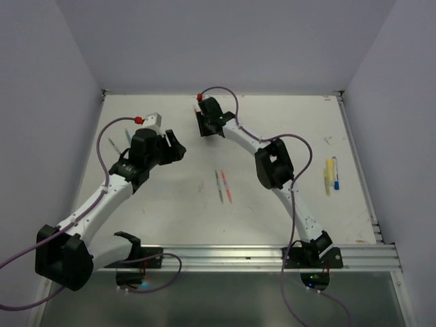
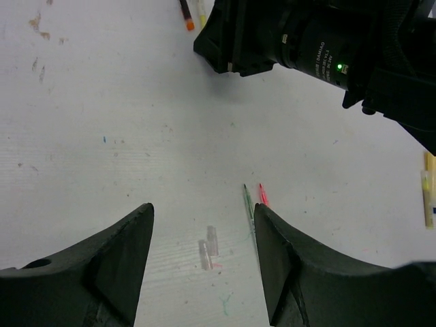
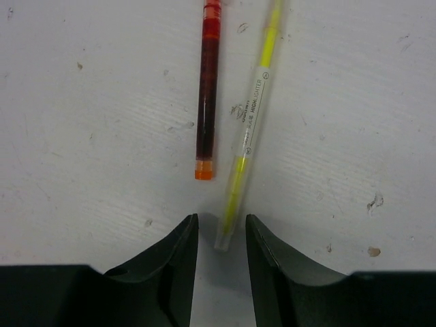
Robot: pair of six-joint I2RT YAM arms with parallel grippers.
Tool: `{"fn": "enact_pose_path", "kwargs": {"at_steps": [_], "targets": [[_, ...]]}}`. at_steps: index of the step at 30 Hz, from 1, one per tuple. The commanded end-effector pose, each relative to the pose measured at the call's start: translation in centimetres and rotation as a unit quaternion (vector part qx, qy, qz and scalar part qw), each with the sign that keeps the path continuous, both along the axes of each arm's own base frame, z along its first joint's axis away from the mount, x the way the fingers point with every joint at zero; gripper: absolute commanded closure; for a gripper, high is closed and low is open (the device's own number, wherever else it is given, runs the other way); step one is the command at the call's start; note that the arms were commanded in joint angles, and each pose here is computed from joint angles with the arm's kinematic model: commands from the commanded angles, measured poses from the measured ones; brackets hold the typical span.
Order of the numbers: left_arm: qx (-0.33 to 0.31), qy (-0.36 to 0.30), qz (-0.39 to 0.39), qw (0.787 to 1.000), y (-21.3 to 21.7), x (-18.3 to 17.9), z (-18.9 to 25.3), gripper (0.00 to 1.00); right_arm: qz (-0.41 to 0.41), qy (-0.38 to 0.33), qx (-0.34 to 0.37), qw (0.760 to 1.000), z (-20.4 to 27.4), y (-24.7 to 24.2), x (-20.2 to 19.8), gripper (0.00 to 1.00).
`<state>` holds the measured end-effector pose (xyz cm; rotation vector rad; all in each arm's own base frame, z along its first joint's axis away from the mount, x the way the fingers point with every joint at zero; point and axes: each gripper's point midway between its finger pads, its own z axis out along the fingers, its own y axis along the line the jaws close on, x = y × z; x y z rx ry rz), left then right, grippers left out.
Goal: Open the pen caps
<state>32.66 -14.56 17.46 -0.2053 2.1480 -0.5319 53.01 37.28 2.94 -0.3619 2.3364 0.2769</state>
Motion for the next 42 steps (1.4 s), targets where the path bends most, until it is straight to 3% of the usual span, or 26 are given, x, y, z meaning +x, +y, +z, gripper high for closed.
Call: {"fn": "enact_pose_path", "kwargs": {"at_steps": [1,6,12,18,19,21,22,24,25,28,36,42], "targets": [[-0.010,-0.040,0.015,0.999,0.8,0.7,2.0,0.36,-0.003,0.009,-0.020,1.000,-0.9,-0.3,0.2,0.63],[-0.011,-0.038,0.016,0.999,1.0,0.7,1.8,0.35,-0.017,0.013,-0.046,0.999,-2.2,-1.2,0.3,0.69],[-0.023,-0.034,0.000,0.999,0.6,0.5,1.4,0.35,-0.032,0.029,-0.079,0.996,-3.2,-3.0,-0.8,1.00],[-0.044,-0.025,-0.025,0.998,-0.5,0.1,1.1,0.35,-0.045,0.037,-0.089,0.994,-3.6,-5.7,-3.5,1.00],[-0.051,-0.021,-0.034,0.998,-0.9,-0.1,1.1,0.36,-0.046,-0.004,-0.054,0.997,-0.3,-5.0,-2.6,1.00],[-0.063,-0.016,-0.036,0.997,-1.2,-0.3,1.1,0.36,-0.055,0.000,-0.060,0.997,-1.4,-7.0,-4.0,1.00],[-0.070,-0.014,-0.040,0.997,-1.4,-0.4,1.3,0.36,-0.060,-0.033,-0.035,0.997,1.8,-7.2,-3.2,1.00],[-0.093,-0.018,-0.039,0.995,-1.8,-0.7,1.5,0.36,-0.067,-0.036,-0.017,0.997,1.9,-9.3,-3.7,1.00],[-0.106,-0.020,-0.045,0.993,-2.1,-1.0,1.7,0.36,-0.068,-0.067,0.020,0.995,5.0,-9.2,-3.1,1.00],[-0.140,-0.013,-0.052,0.989,-2.7,-1.9,1.2,0.36,-0.043,-0.045,0.061,0.996,6.1,-9.7,-4.9,1.00],[-0.243,-0.011,-0.097,0.965,-5.6,-2.7,1.6,0.38,0.060,-0.005,0.195,0.979,11.8,-8.4,-15.3,1.00],[-0.260,-0.008,-0.105,0.960,-6.3,-2.0,2.0,0.41,0.111,0.034,0.216,0.969,11.6,-9.0,-22.5,1.00]]}}
